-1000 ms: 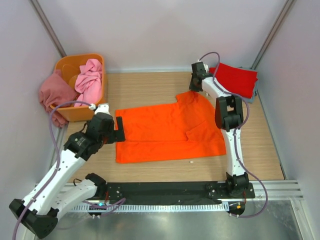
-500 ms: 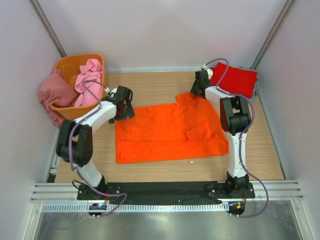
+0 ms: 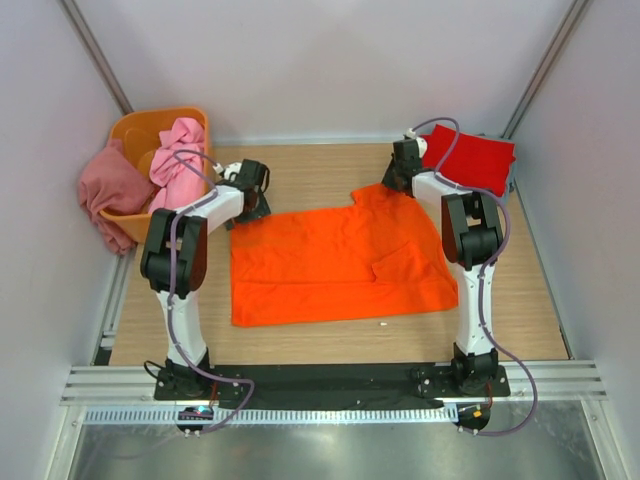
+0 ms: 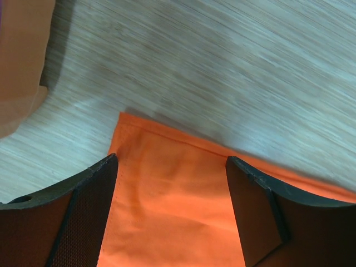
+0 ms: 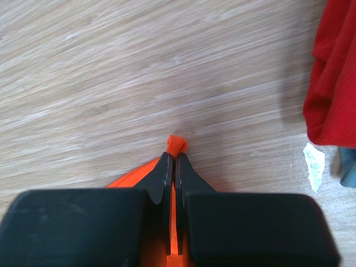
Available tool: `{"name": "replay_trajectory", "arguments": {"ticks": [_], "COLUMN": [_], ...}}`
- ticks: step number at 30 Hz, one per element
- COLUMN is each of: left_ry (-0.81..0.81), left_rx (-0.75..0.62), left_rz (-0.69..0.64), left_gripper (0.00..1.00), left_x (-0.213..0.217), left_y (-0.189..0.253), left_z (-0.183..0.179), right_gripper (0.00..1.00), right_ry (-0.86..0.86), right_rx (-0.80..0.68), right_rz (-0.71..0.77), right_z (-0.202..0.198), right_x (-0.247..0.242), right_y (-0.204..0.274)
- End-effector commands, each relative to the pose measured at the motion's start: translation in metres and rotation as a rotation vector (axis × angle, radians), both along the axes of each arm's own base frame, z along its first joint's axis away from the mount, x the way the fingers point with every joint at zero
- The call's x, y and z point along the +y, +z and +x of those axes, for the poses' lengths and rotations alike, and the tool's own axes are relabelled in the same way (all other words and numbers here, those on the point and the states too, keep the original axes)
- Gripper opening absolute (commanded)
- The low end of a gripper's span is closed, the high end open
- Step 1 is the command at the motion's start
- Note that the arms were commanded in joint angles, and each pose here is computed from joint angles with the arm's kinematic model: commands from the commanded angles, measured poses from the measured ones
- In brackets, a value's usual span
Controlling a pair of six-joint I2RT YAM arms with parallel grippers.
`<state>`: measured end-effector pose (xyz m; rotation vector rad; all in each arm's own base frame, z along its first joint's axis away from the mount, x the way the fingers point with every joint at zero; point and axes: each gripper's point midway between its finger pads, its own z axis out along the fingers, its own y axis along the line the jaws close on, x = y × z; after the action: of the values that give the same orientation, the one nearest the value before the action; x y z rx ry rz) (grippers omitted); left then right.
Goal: Fold and stack the t-shirts
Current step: Fold the tshirt
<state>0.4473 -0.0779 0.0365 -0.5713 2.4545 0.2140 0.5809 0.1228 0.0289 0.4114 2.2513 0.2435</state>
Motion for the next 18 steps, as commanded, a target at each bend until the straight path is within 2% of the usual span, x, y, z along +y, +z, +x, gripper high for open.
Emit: {"name": "replay_trajectory", "arguments": {"ticks": [1, 5, 11, 13, 14, 16, 17, 18], "left_ry": [0.06, 0.072, 0.089, 0.086, 0.086, 0.082, 0.082, 0.081], "left_rx": [-0.084, -0.097, -0.051, -0.038, -0.036, -0.029, -0.022, -0.017], "left_rz": [-0.007, -0.006, -0.016, -0.023, -0.026, -0.029, -0.028, -0.028], "left_gripper": [0.79, 0.77, 0.75, 0.7, 0.62, 0.54, 0.42, 0.37], "left_x": [0.008, 0.007, 0.005, 0.004, 0.003, 0.003, 0.002, 0.002], "left_y": [0.006, 0.007, -0.015, -0.021, -0.022, -0.025, -0.028, -0.03], "left_z": [0.025, 0.035, 0.031, 0.029, 0.029, 0.029, 0.028, 0.027], "right_gripper": [0.01, 0.01, 0.01, 0.01, 0.01, 0.01, 0.01, 0.01], "right_ry": [0.014, 0.026, 0.036, 0.04, 0.041, 0.042, 0.043, 0.042], "right_rx": [0.011, 0.017, 0.026, 0.03, 0.03, 0.035, 0.033, 0.031], "right_rz": [0.007, 0.012, 0.012, 0.017, 0.017, 0.018, 0.017, 0.016], "right_z": [0.004, 0.003, 0.002, 0.001, 0.002, 0.0, 0.001, 0.001], "right_x": [0.003, 0.005, 0.005, 0.005, 0.005, 0.004, 0.004, 0.003], "right_y": [-0.006, -0.009, -0.012, -0.012, -0.013, -0.014, -0.013, -0.013]}}
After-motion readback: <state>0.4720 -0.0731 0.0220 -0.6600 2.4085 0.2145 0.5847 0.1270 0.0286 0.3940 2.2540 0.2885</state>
